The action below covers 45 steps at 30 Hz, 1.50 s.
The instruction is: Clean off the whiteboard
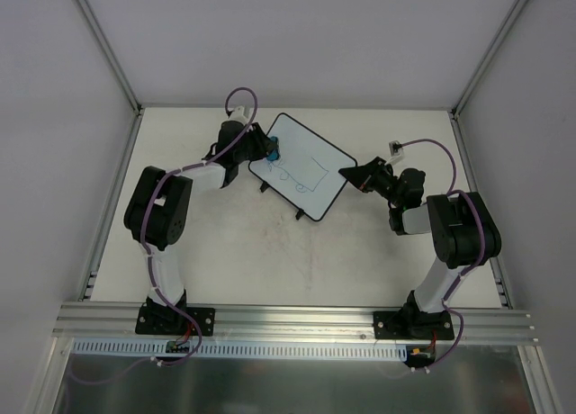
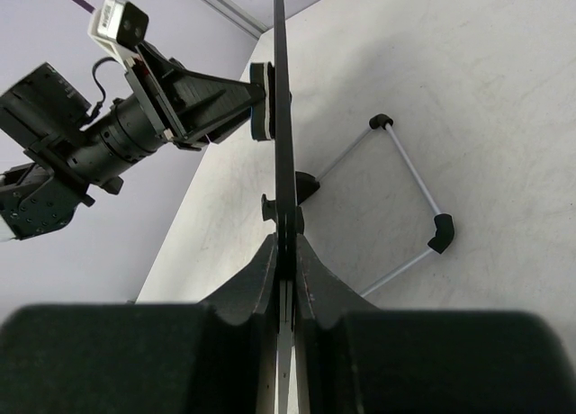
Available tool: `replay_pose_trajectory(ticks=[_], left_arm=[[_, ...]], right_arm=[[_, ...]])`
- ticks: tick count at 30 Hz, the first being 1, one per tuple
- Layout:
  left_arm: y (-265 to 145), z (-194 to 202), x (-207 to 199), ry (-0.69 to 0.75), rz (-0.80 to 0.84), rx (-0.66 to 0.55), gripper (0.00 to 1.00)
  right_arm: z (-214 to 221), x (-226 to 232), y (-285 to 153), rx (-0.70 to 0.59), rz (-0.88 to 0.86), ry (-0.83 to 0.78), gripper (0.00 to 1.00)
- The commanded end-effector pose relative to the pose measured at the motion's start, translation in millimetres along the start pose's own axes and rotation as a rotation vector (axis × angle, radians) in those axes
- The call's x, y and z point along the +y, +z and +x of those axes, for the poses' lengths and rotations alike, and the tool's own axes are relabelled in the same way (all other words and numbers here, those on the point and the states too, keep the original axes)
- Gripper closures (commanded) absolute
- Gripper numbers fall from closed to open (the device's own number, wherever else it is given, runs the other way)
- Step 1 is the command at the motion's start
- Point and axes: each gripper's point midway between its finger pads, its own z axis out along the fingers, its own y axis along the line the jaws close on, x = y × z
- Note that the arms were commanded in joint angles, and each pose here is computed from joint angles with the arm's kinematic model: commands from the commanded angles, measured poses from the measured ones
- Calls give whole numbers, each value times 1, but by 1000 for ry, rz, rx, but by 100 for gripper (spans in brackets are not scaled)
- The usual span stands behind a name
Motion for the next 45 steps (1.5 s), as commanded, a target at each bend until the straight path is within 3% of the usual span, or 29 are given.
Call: replay_pose_trajectory(ticks=[1, 9, 16, 27, 45], left_arm=[[-15, 72, 52, -162, -116, 185, 100], [-27, 82, 67, -270, -174, 140, 100], [-21, 82, 56, -235, -152, 142, 100], [-15, 103, 13, -119, -128, 159, 100], [-8, 114, -106, 298, 117, 182, 100]], right_arm=[[-4, 3, 6, -7, -27, -75, 91], [-4, 4, 6, -7, -29, -71, 91], [-4, 3, 6, -7, -29, -74, 91], [-4, 4, 7, -6, -31, -72, 91], [-4, 4, 8, -2, -35, -72, 92]])
